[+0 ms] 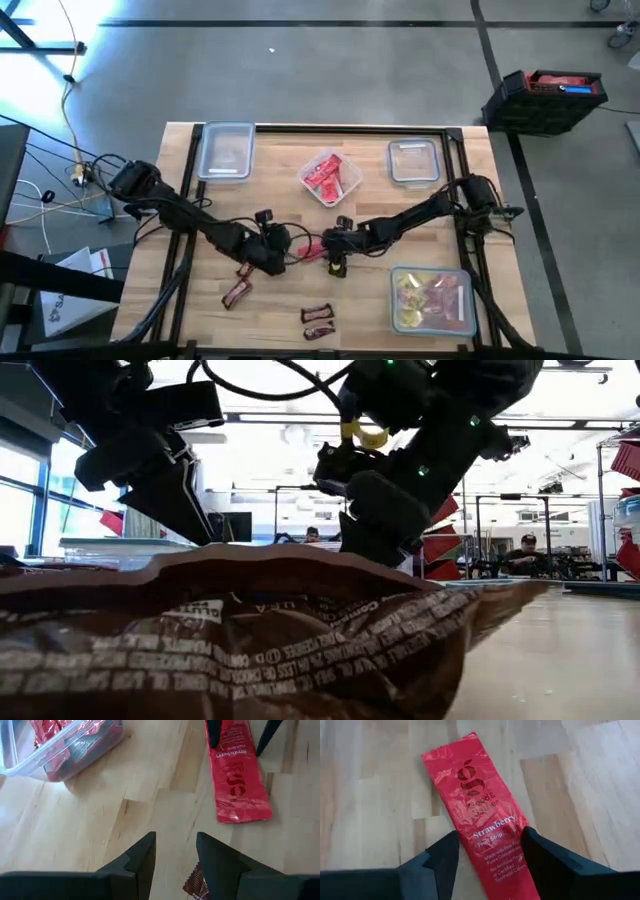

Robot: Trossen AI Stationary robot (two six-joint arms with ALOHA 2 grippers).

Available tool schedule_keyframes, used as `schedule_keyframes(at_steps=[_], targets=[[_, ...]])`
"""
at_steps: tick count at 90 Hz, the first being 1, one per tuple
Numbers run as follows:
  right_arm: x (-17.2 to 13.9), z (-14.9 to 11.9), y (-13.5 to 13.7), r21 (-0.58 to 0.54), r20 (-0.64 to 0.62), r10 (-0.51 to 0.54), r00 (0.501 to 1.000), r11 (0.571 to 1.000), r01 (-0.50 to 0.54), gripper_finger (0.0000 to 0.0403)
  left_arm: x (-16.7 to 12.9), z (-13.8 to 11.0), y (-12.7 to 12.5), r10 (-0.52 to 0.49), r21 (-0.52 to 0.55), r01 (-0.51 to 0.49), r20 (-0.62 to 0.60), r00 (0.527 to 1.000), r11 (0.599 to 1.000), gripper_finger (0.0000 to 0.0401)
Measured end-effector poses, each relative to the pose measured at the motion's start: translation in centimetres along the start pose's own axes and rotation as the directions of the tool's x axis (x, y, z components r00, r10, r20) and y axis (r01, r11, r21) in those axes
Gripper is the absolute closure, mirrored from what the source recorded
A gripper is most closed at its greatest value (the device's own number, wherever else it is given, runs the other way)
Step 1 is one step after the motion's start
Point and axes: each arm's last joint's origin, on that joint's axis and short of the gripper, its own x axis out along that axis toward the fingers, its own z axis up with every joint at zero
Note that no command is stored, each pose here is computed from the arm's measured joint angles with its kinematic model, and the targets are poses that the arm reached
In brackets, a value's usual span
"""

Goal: Sort candy
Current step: Put the strawberry red into the upper middle transparent bin

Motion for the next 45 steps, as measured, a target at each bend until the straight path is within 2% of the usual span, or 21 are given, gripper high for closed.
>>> schedule_keyframes(at_steps=[13,32,45], targets=[[0.0,0.0,-0.2,0.015,0.004,-0.008,1.000,1.000,0.008,0.0269,0.0,0.0,0.1,0.012,0.002,-0.012,0.003,1.000,1.000,0.0275],[0.1,0.2,-0.1,0.030,0.032,0.015,0.999,0.999,-0.016,0.0382,0.1,0.0,0.2,0.028,0.009,-0.028,0.002,1.000,1.000,0.0275],[-1.0,1.2,0.1,0.065,0.058,0.013,0.998,0.998,-0.017,0.0393,0.1,0.0,0.2,0.024,0.012,-0.024,-0.002,1.000,1.000,0.0275]])
